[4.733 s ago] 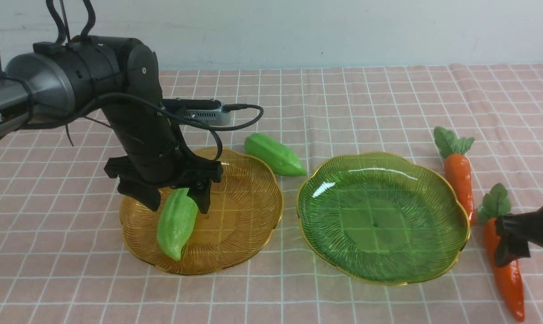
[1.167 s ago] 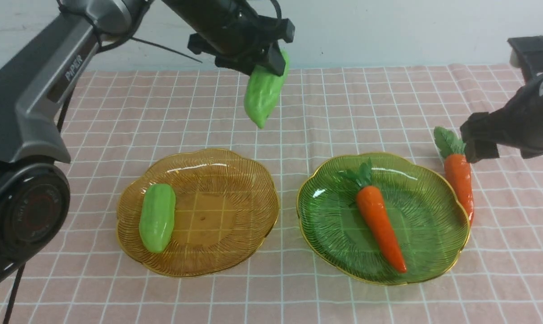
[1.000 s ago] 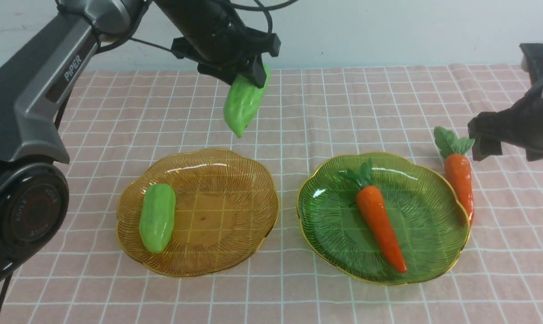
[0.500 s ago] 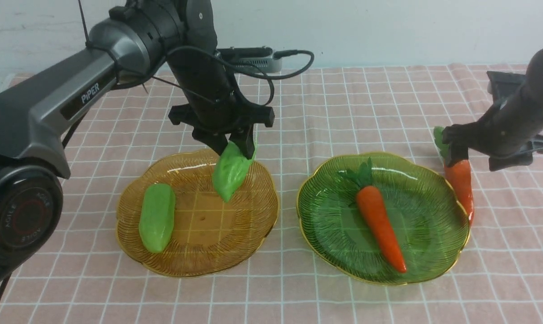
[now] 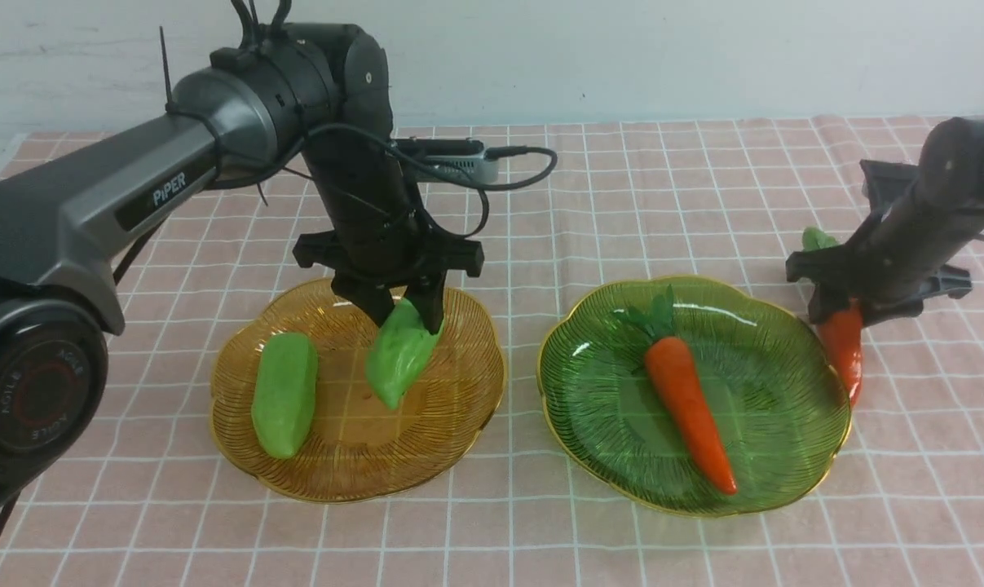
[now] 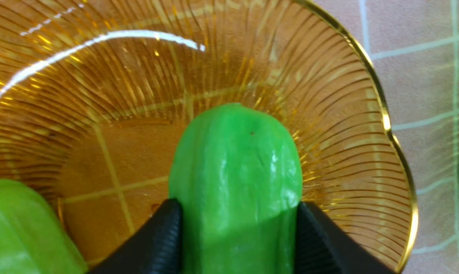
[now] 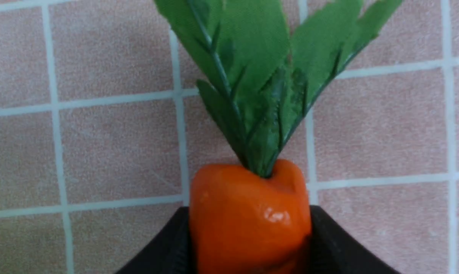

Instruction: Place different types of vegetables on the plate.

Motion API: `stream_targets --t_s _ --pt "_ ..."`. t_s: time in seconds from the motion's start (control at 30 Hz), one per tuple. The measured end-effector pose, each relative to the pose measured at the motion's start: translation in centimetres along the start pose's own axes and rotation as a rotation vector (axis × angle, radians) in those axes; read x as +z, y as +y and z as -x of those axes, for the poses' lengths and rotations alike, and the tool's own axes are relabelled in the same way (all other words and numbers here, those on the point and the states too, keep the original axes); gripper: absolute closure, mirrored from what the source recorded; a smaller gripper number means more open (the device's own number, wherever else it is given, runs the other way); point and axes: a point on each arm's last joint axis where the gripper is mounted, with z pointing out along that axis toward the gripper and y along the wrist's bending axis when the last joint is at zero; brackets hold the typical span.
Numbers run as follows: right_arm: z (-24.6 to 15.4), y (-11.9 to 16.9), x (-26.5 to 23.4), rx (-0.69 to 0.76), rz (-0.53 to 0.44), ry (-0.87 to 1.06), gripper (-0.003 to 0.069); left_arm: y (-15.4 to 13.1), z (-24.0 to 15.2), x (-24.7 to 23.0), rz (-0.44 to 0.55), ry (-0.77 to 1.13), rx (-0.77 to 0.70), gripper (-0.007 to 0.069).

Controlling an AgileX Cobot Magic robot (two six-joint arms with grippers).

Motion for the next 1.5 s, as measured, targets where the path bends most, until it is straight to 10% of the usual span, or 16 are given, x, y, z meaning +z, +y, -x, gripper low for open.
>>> stream_targets --t_s 0.5,0.73,1.03,1.3,1.5 --pt "0.5 1.5 -16.3 -0.042 0.129 -0.093 0.0337 0.0 -0.2 -2.0 0.021 -0.045 0.012 0.015" --pt "-2.9 6.5 -11.9 -0.185 0.176 0.105 0.0323 -0.8 -3.5 -12.3 -0.004 -0.248 0.117 0.0583" --pt "-3.6 7.2 -10.1 -0.216 0.128 0.17 0.0118 0.8 -14.8 -22.8 0.084 -0.456 0.169 0.0629" --pt "-5.9 5.6 -26.1 -0.26 0.162 -0.161 0.0452 2.8 -25.1 -22.8 0.088 -0.482 0.155 0.0629" --pt "-16.0 1.9 -37.6 -0.195 0.263 -0.72 0.0664 4.2 -30.0 -19.9 0.073 -0.631 0.158 0.0629"
